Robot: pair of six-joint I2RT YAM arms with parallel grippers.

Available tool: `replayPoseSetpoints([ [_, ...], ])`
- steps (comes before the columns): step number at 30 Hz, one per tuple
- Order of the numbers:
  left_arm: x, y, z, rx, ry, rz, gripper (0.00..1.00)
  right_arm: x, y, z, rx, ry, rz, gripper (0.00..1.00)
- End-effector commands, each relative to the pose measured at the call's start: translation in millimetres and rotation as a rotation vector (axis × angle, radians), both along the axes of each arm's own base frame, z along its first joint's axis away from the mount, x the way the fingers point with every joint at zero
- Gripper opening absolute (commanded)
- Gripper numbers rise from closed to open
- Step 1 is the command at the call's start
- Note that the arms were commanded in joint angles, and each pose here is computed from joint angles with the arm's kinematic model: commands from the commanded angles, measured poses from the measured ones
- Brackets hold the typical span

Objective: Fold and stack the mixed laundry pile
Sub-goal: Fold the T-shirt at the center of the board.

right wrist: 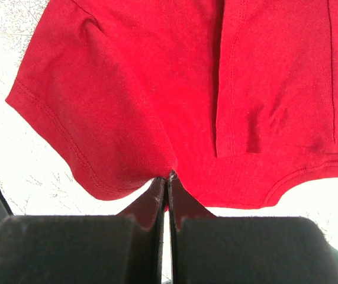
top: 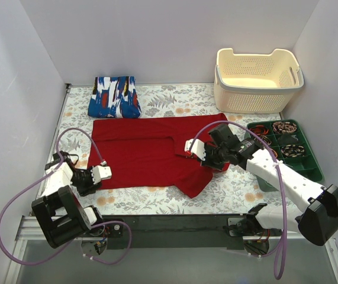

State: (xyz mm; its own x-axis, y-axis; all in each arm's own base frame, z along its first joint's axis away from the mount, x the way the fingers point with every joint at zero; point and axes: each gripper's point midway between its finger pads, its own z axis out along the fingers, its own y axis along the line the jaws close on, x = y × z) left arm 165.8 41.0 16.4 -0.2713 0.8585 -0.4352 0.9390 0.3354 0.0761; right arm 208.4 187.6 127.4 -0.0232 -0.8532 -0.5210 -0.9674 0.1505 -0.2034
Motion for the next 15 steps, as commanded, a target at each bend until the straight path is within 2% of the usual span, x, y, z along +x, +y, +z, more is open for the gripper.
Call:
replayPoseSetpoints([
  [1,10.3,13.5,-16.0,0.073,-0.049,-0.039,0.41,3.9,6.1,13.1,0.026,-0.008,0.011,0.01],
  [2,10.1,14.3,-18.3,0.074,-0.045,-0.042,0.40,4.5,6.2,13.2,0.024,-0.009,0.011,0.01],
  [4,11.5,16.8,-22.0,0.080,-0.036,-0.049,0.18,5.7,5.2,14.4,0.021,-0.012,0.005,0.01],
  [6,13.1,15.6,-19.0,0.071,-0.038,-0.047,0.00,5.9,4.7,17.1,0.021,-0.016,0.004,0.01],
  [10,21.2,10.7,3.2,0.014,-0.034,-0.019,0.00,10.3,2.7,23.7,0.022,-0.041,-0.010,0.01],
  [15,37.7,9.3,35.5,-0.012,-0.092,-0.024,0.00,27.2,1.1,39.1,0.029,-0.090,-0.031,0.01],
])
